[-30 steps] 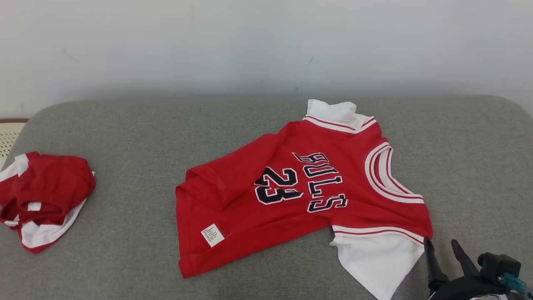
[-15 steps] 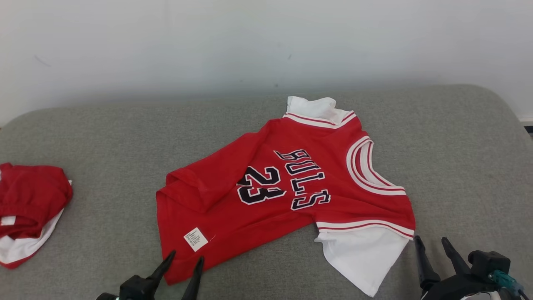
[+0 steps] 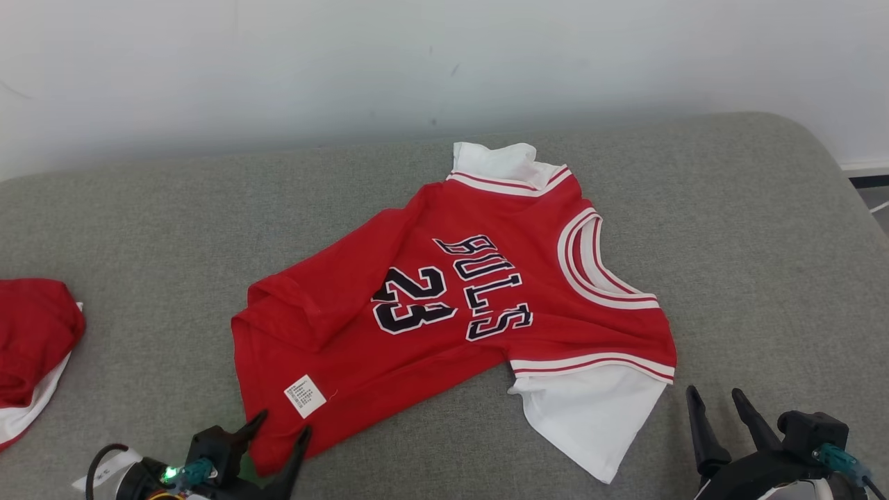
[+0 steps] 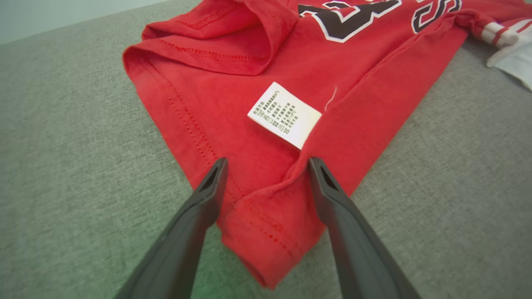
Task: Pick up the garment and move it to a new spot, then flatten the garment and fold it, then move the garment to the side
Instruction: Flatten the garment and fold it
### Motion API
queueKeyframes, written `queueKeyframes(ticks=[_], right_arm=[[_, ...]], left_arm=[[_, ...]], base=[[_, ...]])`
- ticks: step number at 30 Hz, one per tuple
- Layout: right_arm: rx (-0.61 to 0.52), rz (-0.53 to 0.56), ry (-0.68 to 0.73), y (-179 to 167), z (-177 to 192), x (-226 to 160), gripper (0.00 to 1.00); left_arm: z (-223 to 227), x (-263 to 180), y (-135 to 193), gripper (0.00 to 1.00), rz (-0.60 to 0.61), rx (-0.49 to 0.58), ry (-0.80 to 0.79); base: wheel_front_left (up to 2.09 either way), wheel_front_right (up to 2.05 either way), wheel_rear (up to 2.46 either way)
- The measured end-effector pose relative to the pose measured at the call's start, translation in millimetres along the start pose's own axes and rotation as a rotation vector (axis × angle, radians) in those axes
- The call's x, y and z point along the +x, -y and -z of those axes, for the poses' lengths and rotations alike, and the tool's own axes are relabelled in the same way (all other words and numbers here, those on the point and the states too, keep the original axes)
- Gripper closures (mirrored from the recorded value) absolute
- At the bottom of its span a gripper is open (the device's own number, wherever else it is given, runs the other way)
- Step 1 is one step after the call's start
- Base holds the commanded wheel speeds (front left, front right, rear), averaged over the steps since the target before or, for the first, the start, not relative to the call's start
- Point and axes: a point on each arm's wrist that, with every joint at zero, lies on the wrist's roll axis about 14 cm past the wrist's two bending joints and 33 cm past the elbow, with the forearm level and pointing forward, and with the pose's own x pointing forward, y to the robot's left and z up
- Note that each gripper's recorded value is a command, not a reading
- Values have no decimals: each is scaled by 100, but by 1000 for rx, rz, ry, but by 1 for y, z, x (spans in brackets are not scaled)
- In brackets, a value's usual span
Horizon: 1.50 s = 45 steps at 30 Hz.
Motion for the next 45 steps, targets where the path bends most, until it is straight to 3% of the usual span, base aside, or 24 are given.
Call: queueKeyframes(ticks=[2, 3, 5, 6, 7, 9, 11, 14, 18, 19, 22, 26, 30, 33, 38, 42, 45], right_arm=[[2, 0, -4, 0, 1, 1, 0], [2, -1, -5, 0, 2, 1, 0], [4, -4, -9, -1, 3, 3, 0], [6, -6, -9, -2, 3, 4, 0], [7, -7, -9, -3, 3, 4, 0], [9, -9, -10, -3, 3, 6, 0], [13, -12, -10, -5, 3, 8, 0], [16, -17, -9, -7, 3, 10, 0], [20, -26, -7, -11, 2, 13, 0], [22, -28, -6, -12, 2, 13, 0], [23, -31, -5, -14, 2, 13, 0], [28, -34, -3, -16, 1, 13, 0], [32, -32, -8, -16, 4, 10, 0], [33, -31, -10, -16, 5, 8, 0], [31, -31, 1, -15, 1, 8, 0], [28, -30, 5, -14, 0, 8, 0], [28, -33, 5, -15, 0, 8, 0]], left_arm=[[-1, 3, 3, 0, 19, -6, 0], [-1, 3, 4, 6, 27, -7, -1], [1, 3, 11, 55, 54, -13, -8], [3, 2, 16, 60, 76, -8, -14], [4, 1, 20, 75, 91, -11, -14], [5, -2, 24, 93, 113, -11, -16], [3, -4, 23, 100, 124, 1, -9], [-6, -6, 24, 94, 139, 19, 20], [-9, -12, 26, 93, 158, 54, 29], [-10, -13, 28, 79, 166, 62, 32], [-12, -19, 36, 68, 196, 104, 46], [-17, -27, 54, 64, 257, 151, 72], [10, -43, 71, 63, 312, 163, -1], [31, -50, 66, 62, 296, 141, -66], [10, -39, 51, 53, 214, 107, -2], [-27, -33, 36, 37, 135, 122, 116], [-27, -38, 33, 13, 119, 123, 119]], base=[[0, 0, 0], [0, 0, 0], [0, 0, 0], [0, 0, 0], [0, 0, 0], [0, 0, 0], [0, 0, 0], [0, 0, 0], [0, 0, 0], [0, 0, 0], [0, 0, 0], [0, 0, 0], [0, 0, 0], [0, 0, 0], [0, 0, 0], [0, 0, 0], [0, 0, 0]])
